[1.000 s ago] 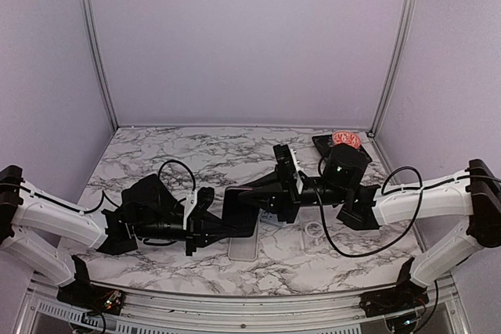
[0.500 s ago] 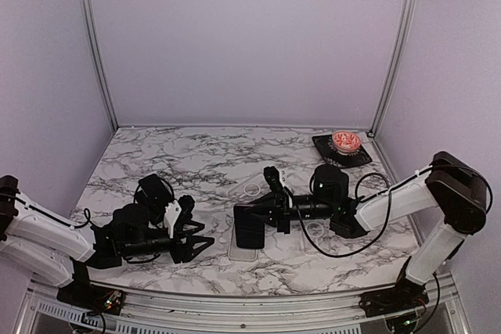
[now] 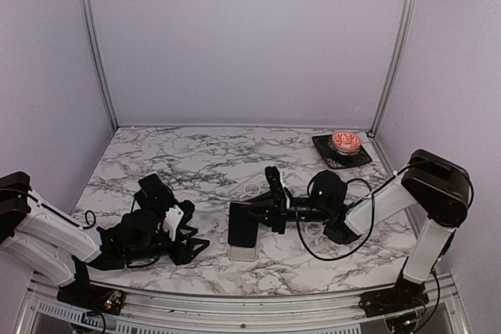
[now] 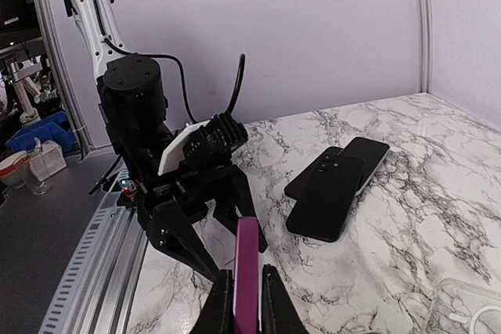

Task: Put the phone into the phone case
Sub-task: Install the phone into the phone case.

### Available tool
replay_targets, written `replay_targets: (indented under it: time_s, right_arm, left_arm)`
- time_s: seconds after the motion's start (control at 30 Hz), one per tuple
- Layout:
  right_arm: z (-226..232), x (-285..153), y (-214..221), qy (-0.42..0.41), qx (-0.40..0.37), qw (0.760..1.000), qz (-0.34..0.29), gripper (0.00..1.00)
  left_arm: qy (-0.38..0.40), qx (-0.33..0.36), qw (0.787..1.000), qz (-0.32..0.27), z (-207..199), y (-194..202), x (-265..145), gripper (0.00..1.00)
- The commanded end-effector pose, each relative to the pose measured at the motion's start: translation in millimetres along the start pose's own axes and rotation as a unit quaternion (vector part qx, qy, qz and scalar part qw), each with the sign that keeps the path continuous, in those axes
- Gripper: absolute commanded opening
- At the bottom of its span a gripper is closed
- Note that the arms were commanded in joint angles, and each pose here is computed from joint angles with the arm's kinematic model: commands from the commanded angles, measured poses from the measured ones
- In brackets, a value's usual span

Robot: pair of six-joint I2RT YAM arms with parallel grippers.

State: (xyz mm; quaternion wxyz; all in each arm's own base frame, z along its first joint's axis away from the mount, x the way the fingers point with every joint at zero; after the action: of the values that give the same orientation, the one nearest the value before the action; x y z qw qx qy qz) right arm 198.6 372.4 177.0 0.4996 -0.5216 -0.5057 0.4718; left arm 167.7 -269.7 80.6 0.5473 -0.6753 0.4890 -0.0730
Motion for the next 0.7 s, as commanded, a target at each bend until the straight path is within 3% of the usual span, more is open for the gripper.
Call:
replay_targets:
  time_s: [0.0,0.33,0.67]
  right_arm:
    - [7,-1,-11,-0.010,-0.002,1.000,-0.027,0.00]
    - [12,-3,14,-0.029,0.009,1.000,-0.002,0.00]
    - [8,3,18,-0.044,0.016,0.999,-0.004,0.00]
  left_arm:
    - [0.000,0.002,1.000,0.006,-3,-3,5,0.56]
    - [-0.002,0.020,1.000,0.015,-4,-2,12,0.56]
    - [0.006,0.048,0.997,0.063,-2,22,19,0.44]
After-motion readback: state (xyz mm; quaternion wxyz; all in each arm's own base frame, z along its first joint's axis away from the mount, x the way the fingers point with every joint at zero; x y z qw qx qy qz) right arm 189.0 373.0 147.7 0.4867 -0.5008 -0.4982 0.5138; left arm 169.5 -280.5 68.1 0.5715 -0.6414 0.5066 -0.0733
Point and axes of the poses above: each gripper's point midway between its finger pads, its own x axis out along the fingers, its own z axis along the line the jaws close on, y = z × x, the point moved 3 cm from there along -x, back along the fingers, and after that the axes turned 13 degrees about -x, right-handed, at the moved point
